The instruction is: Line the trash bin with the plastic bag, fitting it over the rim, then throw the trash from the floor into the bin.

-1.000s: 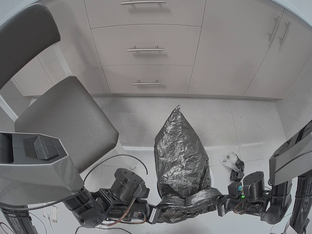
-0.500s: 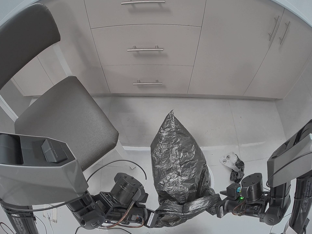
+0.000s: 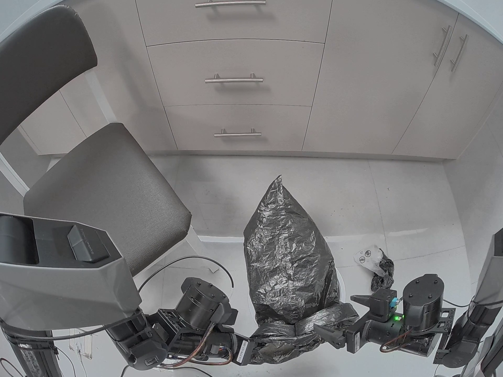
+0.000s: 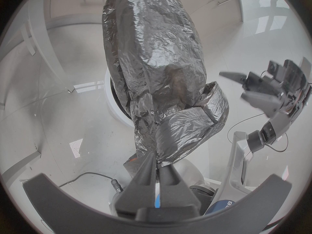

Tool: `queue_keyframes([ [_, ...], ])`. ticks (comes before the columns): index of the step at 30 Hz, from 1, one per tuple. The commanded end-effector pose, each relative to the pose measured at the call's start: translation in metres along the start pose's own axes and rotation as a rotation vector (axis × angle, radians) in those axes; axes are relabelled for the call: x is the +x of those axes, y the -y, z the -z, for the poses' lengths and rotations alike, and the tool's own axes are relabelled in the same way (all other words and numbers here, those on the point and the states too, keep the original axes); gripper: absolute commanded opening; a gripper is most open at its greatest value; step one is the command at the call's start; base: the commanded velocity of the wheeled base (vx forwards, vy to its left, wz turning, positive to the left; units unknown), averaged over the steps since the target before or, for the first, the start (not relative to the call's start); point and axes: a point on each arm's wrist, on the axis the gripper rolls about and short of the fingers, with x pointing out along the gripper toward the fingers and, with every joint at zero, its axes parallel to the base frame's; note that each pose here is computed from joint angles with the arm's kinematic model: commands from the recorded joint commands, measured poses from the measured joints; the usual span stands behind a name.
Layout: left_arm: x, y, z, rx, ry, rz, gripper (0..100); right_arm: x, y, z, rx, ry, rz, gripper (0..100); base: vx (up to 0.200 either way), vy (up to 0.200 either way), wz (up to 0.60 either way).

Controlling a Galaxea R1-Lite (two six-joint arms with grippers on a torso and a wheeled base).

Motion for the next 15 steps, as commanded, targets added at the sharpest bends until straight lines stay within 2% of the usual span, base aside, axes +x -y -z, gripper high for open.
queue_keyframes([
  [1,-0.001,0.000,0.001,0.002,0.003,0.000,0,-0.006,-0.016,-0.050,0.014,0.234,0.003,100,0.000,0.000,0.00],
  [3,-0.002,0.000,0.001,0.002,0.003,0.000,0,0.004,-0.018,-0.069,0.030,0.294,0.035,100,0.000,0.000,0.00],
  [4,-0.002,0.001,0.001,0.004,0.005,0.001,0,0.015,-0.017,-0.090,0.048,0.337,0.074,100,0.000,0.000,0.00],
  [6,-0.003,0.001,0.001,0.005,0.007,0.000,0,0.024,-0.015,-0.107,0.060,0.357,0.103,100,0.000,0.000,0.00],
  [7,-0.003,0.001,0.002,0.006,0.009,0.002,0,0.031,-0.013,-0.123,0.066,0.370,0.121,100,0.000,0.000,0.00],
  [8,-0.003,0.001,0.002,0.006,0.009,0.002,0,0.031,-0.013,-0.125,0.067,0.372,0.121,100,0.000,0.000,0.00],
  [9,-0.004,0.001,0.003,0.008,0.015,0.004,0,0.042,-0.011,-0.147,0.072,0.370,0.138,100,0.000,0.000,0.00],
  [10,-0.004,0.001,0.003,0.010,0.020,0.006,0,0.047,-0.010,-0.156,0.072,0.367,0.146,100,0.000,0.000,0.00],
  [14,-0.004,0.001,0.004,0.009,0.023,0.007,0,0.058,-0.012,-0.171,0.063,0.358,0.147,100,0.000,0.000,0.00],
  [15,-0.005,0.001,0.003,0.011,0.029,0.010,0,0.076,-0.013,-0.179,0.050,0.346,0.152,100,0.000,0.000,0.00],
])
